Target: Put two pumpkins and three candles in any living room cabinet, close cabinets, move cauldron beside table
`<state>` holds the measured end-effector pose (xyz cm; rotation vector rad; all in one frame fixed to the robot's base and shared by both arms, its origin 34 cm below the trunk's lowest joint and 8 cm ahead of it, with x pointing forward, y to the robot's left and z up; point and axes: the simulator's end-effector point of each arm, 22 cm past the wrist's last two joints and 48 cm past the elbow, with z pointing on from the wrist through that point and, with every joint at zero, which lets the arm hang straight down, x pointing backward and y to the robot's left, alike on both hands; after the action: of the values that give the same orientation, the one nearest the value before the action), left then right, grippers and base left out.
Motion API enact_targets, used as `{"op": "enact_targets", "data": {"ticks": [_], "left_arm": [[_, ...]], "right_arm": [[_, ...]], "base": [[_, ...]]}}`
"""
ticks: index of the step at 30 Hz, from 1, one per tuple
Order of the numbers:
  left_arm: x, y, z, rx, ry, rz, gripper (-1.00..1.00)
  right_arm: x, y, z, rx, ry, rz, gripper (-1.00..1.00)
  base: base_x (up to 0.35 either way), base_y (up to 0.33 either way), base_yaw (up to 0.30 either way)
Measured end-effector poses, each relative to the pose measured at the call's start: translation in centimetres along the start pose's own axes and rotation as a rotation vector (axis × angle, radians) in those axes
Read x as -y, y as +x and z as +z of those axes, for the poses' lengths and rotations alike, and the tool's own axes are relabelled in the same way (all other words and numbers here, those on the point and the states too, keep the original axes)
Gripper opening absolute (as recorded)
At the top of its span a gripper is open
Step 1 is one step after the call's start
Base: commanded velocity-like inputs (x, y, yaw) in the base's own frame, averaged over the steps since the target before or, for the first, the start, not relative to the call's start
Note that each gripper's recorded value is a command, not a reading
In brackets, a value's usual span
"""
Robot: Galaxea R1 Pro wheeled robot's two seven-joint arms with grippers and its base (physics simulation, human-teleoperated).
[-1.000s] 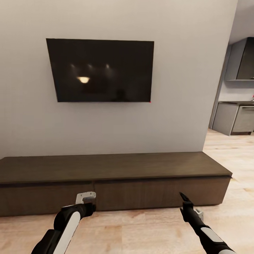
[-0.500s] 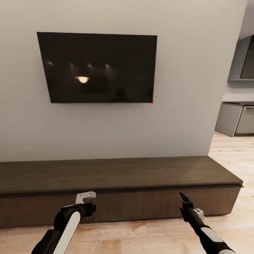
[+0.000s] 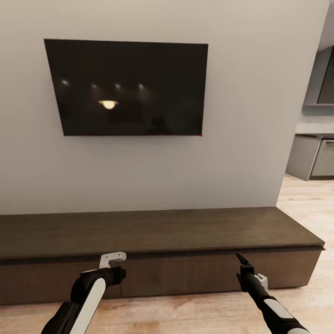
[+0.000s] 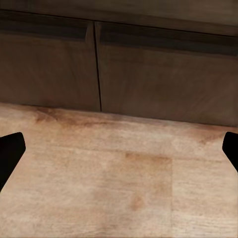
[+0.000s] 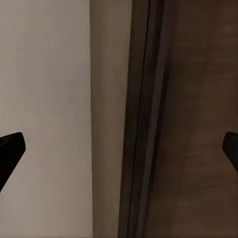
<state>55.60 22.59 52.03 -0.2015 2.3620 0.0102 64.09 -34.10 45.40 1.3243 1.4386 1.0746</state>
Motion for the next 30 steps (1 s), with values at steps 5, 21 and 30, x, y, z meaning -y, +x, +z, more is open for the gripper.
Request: {"op": "enact_targets", "data": {"ticks": [5, 21, 30], "left_arm": [[0.0, 0.0, -0.01, 0.0, 0.0, 0.0, 1.0], [0.05, -0.01, -0.01, 0.0, 0.002, -0.001, 1.0], [0.03, 0.76, 0.45, 0.001, 0.005, -0.003, 1.0]], "right_arm": [[-0.01, 0.0, 0.0, 0.0, 0.0, 0.0, 1.0], [0.01, 0.0, 0.0, 0.0, 0.0, 0.0, 1.0], [0.94, 0.07, -0.02, -0.001, 0.0, -0.001, 1.0]], "base": [[0.089, 0.0, 0.0], [0.069, 0.0, 0.0], [0.001, 0.0, 0.0]]}}
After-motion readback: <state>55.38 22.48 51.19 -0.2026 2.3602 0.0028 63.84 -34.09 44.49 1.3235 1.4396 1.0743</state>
